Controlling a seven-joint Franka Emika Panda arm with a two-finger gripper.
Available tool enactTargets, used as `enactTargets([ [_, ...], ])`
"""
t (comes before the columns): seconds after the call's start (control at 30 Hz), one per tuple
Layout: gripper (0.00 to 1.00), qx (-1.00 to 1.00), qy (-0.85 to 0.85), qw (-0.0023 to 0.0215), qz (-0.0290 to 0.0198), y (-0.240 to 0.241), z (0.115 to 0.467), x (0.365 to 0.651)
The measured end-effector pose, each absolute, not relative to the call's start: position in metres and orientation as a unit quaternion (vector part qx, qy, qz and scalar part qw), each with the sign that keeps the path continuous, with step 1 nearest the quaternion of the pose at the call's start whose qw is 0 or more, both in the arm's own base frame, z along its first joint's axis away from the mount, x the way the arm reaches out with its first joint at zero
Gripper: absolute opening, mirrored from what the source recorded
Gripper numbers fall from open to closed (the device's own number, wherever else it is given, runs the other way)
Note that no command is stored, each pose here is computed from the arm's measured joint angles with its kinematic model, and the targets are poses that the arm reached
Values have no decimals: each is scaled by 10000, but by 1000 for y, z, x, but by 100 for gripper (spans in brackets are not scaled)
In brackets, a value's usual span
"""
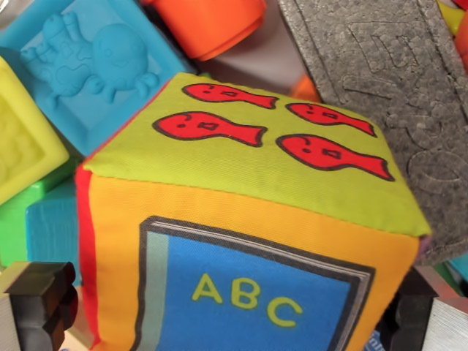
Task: Pick an object from the bin
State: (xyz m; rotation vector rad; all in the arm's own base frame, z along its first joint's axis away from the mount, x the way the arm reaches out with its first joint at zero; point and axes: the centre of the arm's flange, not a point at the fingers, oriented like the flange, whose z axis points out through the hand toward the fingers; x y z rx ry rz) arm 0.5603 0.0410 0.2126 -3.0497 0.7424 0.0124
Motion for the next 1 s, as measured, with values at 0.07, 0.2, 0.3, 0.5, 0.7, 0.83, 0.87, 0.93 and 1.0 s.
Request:
enactTargets([
  [0.07, 100, -9716, 2366, 14, 38, 41, 210, 560],
  [0.2, 100, -9716, 2365, 16, 31, 41, 207, 560],
  [0.3, 0, -9717, 2364, 17, 29, 41, 207, 560],
  [0.5, 0, -9717, 2364, 17, 28, 41, 207, 560],
  [0.7, 0, -9716, 2368, 16, 28, 41, 207, 560],
  [0.83, 0, -9716, 2368, 15, 29, 41, 206, 560],
  [0.87, 0, -9716, 2368, 15, 29, 41, 206, 560],
  [0.93, 0, -9716, 2368, 15, 30, 41, 206, 560],
  [1.0, 0, -9716, 2367, 15, 30, 41, 206, 560],
])
